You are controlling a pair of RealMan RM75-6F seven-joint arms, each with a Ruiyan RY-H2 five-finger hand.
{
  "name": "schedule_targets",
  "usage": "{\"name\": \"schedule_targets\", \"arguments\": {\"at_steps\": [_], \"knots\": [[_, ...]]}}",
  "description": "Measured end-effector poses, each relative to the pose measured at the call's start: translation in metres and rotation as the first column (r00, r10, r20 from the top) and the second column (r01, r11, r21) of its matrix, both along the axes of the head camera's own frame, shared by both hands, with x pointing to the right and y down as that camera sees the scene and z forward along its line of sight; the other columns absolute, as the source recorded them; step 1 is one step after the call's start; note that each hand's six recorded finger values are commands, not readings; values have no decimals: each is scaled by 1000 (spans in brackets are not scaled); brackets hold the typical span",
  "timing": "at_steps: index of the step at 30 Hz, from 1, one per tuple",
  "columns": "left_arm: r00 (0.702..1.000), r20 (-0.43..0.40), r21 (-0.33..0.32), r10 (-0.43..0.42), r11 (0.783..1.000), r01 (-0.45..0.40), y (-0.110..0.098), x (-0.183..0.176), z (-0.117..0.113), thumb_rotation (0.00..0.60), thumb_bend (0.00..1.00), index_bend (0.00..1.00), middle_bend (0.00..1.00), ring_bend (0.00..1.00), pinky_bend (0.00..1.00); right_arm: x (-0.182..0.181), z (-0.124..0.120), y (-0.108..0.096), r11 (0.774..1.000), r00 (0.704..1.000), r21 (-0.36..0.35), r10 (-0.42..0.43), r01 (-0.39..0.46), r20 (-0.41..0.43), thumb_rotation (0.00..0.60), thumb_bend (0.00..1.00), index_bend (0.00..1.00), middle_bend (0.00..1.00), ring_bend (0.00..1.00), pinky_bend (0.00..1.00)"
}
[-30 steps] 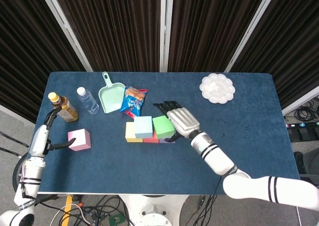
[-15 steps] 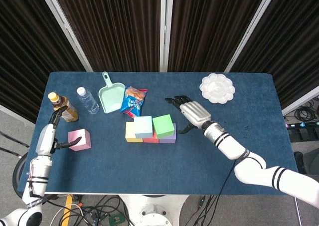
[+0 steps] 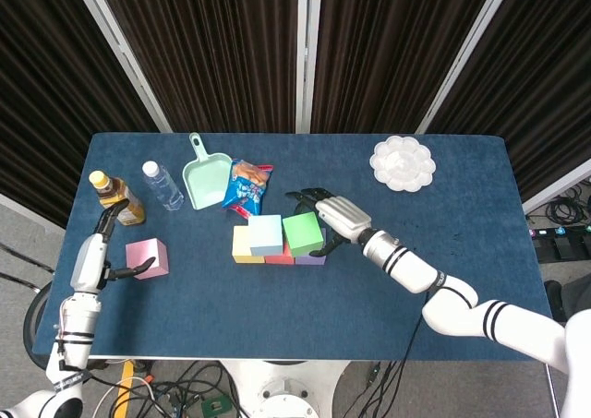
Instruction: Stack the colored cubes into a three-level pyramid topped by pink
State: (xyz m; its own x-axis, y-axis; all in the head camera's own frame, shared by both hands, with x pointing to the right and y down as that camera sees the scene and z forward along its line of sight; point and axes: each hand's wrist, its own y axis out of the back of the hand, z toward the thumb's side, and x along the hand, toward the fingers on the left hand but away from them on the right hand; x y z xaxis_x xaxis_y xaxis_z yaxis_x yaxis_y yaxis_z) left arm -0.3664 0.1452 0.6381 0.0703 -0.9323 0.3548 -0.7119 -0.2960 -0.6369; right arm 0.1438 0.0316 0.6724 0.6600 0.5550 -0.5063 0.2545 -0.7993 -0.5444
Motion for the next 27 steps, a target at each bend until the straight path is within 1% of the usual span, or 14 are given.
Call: {"name": "schedule_targets", "arguments": {"at_steps": [4,8,10,15,21,27], "knots": [[1000,0,-11,-5,1000,5,1,-2,3,600,112,89,45,0,108,-3,4,0,1000,1000,10,0,0,0,600,6,0,330,0,0],[1000,-14,-39,-13,999,12,2,-3,8,600,109,90,45,0,108,-4,7,-1,1000,1000,22,6,-6,-7,600,53,0,395,0,0],[1000,-11,-41,-12,999,11,2,-4,10,600,109,90,46,0,108,-4,7,-1,1000,1000,29,12,-12,-8,600,71,0,422,3,0],[1000,-7,-49,-11,999,10,3,-5,11,600,108,91,45,0,108,-4,3,-4,998,999,49,35,-35,-1,600,88,0,495,63,0],[1000,-13,-54,-16,998,15,8,-10,11,600,108,91,45,0,108,-3,-5,-6,996,998,72,56,-56,4,600,88,0,520,72,0],[1000,-24,-36,-13,999,12,5,-10,7,600,109,91,45,0,108,-3,-10,-1,992,997,98,80,-79,-9,600,101,0,535,82,0]]}}
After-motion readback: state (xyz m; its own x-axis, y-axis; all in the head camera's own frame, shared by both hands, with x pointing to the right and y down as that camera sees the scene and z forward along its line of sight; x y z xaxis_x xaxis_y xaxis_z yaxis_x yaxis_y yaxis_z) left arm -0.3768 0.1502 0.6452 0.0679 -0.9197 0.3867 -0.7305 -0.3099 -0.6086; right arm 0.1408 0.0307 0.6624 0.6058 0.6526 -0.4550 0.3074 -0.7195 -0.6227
